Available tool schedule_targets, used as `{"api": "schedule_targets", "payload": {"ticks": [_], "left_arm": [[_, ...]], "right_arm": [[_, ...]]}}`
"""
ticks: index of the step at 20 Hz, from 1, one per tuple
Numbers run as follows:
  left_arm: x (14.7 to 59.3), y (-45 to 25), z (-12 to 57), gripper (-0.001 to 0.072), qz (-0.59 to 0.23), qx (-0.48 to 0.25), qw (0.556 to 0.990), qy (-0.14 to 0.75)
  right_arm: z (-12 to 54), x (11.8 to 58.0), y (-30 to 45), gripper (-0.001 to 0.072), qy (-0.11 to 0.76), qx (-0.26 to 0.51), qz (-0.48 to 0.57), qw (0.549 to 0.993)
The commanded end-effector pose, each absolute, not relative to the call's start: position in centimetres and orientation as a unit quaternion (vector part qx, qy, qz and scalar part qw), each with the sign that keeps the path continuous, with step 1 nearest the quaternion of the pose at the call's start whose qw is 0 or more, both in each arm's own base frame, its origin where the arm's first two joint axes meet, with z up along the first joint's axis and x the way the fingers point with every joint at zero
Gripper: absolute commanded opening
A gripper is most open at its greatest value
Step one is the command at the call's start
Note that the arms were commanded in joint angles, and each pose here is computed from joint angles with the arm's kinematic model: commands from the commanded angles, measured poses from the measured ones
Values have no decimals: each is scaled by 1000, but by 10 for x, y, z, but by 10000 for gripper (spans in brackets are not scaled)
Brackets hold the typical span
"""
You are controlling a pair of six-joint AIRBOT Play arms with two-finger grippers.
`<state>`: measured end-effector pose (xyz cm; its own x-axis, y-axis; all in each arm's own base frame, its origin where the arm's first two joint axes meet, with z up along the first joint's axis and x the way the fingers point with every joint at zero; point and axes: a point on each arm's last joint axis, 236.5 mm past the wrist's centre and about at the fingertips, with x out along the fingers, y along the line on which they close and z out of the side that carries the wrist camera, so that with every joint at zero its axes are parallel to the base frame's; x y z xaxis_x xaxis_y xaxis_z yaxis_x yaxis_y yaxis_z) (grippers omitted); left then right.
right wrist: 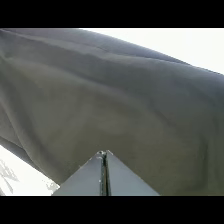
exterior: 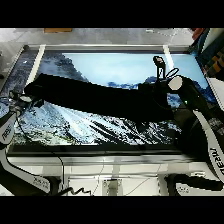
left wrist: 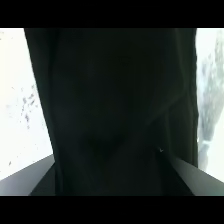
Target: Fold the clothes and pants, and hang the long-sleeved shirts on hangers.
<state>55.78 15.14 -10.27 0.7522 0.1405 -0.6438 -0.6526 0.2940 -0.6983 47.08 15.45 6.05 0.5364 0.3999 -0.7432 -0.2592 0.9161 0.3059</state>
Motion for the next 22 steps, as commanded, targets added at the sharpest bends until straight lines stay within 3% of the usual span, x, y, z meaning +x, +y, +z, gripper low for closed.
{"api": "schedule_targets", "payload": {"ticks": [1,3,4,5,7,10,15,18,22], "left_arm": [[566,163,-97,521,273,-526,781,197],[566,164,-102,298,276,-525,781,197],[565,164,-105,108,276,-524,780,199],[566,162,-105,9,275,-521,783,202],[567,160,-99,8,265,-503,796,207],[570,158,-60,7,224,-399,862,218],[557,152,22,7,180,-281,915,227],[528,147,42,7,173,-212,920,281],[476,135,26,7,171,-195,898,357]], "right_arm": [[60,471,155,28,443,79,189,873],[60,471,155,29,443,79,189,873],[60,471,155,29,443,79,189,873],[60,471,155,29,443,79,189,873],[60,471,155,29,443,79,189,873],[60,471,155,29,443,79,189,873],[62,470,165,27,438,77,196,874],[66,472,191,27,421,81,209,879],[55,466,242,26,427,106,224,870]]}}
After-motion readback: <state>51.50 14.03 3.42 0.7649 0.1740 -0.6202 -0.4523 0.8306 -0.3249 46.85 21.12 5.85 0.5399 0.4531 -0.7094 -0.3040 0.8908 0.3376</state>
